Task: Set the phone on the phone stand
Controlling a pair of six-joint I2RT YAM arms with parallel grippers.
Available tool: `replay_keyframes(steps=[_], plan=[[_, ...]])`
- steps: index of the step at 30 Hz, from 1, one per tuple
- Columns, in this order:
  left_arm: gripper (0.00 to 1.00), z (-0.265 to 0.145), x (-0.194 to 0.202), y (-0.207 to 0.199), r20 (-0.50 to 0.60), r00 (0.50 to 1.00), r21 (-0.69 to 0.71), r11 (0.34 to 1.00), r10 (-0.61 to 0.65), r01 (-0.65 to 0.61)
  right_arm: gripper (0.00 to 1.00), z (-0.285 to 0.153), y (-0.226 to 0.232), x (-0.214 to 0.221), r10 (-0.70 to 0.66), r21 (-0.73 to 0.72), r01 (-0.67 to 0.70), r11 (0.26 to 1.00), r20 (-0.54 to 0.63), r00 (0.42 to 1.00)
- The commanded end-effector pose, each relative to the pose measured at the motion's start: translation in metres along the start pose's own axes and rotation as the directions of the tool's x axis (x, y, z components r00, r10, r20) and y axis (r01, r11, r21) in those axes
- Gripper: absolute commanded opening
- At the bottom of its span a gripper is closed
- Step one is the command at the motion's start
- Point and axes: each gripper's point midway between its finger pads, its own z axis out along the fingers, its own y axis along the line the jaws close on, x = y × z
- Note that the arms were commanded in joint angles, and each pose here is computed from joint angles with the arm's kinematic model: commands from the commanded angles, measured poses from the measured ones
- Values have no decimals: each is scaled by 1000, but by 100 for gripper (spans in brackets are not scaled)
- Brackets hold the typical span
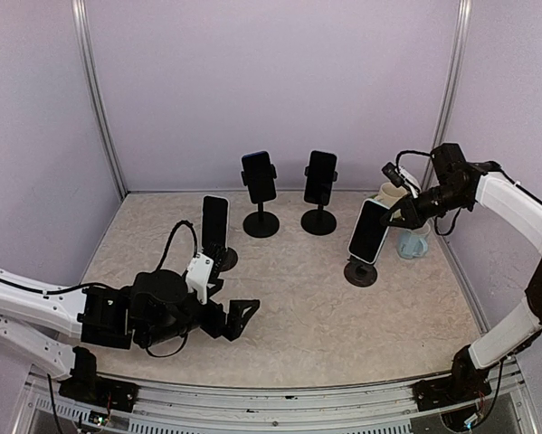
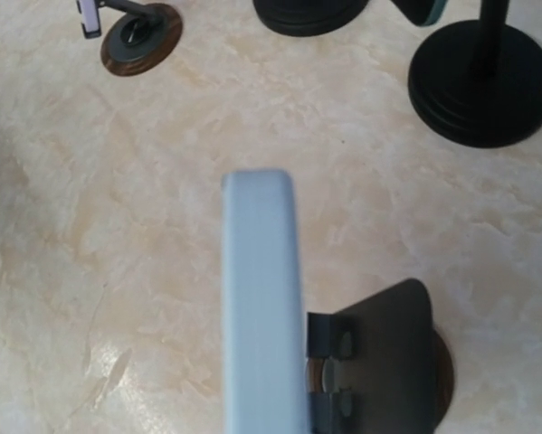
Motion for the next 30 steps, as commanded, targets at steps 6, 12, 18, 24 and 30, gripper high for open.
replay_keyframes(steps=[6, 12, 18, 24, 30], plan=[[99, -3, -1, 6, 15, 1000, 17, 1000, -5, 4, 0, 11, -5, -5, -61, -50, 62, 997, 24, 998], [99, -1, 3, 8, 5, 1000, 13, 1000, -7, 7, 0, 10, -15, -7, -55, -18, 56, 998, 22, 998], [99, 1, 4, 12, 1, 1000, 7, 1000, -12, 12, 0, 7, -27, -4, -45, 38, 43, 998, 32, 998], [99, 5, 4, 12, -4, 1000, 9, 1000, -12, 12, 0, 9, -30, -3, -38, 34, 37, 999, 34, 999], [99, 7, 4, 10, -7, 1000, 14, 1000, -10, 11, 0, 12, -30, 3, -29, 30, 28, 999, 21, 999]])
